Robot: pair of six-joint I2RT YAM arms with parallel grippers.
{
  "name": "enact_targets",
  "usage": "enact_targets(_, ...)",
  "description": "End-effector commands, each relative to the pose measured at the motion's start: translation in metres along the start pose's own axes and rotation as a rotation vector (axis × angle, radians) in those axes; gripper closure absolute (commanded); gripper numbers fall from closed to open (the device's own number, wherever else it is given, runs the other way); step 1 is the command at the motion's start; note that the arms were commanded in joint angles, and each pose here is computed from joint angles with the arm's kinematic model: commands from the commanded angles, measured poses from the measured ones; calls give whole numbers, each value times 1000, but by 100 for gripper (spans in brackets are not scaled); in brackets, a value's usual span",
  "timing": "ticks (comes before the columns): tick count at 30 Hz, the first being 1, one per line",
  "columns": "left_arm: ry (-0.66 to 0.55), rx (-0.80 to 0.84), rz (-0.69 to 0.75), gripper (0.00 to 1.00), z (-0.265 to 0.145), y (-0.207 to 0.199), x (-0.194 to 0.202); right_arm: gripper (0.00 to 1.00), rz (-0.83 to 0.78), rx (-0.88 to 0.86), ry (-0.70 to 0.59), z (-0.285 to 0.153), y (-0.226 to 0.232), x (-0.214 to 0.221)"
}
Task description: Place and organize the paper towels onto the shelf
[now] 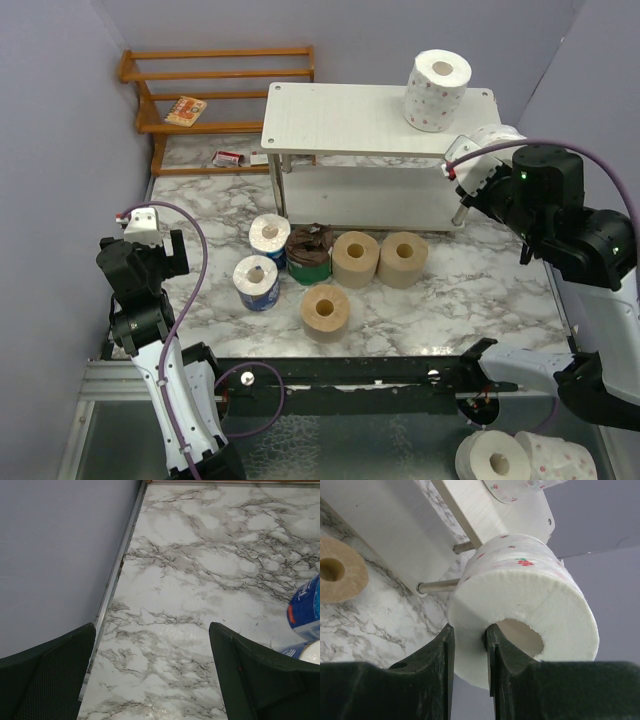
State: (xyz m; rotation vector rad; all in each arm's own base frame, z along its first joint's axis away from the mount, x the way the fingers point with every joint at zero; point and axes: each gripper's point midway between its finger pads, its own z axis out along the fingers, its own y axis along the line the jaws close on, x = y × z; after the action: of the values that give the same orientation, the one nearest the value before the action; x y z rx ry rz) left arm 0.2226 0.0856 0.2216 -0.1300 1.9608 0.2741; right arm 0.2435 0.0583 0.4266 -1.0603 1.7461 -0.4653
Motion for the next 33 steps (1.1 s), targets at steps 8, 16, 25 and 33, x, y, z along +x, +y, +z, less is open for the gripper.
enact_targets(8,-61,-28,6,1,-8,4,-10,99,-14,241,-51,-3,-53,-21)
enact_targets(16,-59,-31,7,1,-8,4,-10,99,64,136,-116,15,-39,-47)
enact_targets(25,-57,-36,3,1,-8,5,-9,99,164,259,-28,42,-58,-50)
enact_targets(33,-38,-36,-3,1,-4,6,-6,97,287,333,-68,38,-93,-74)
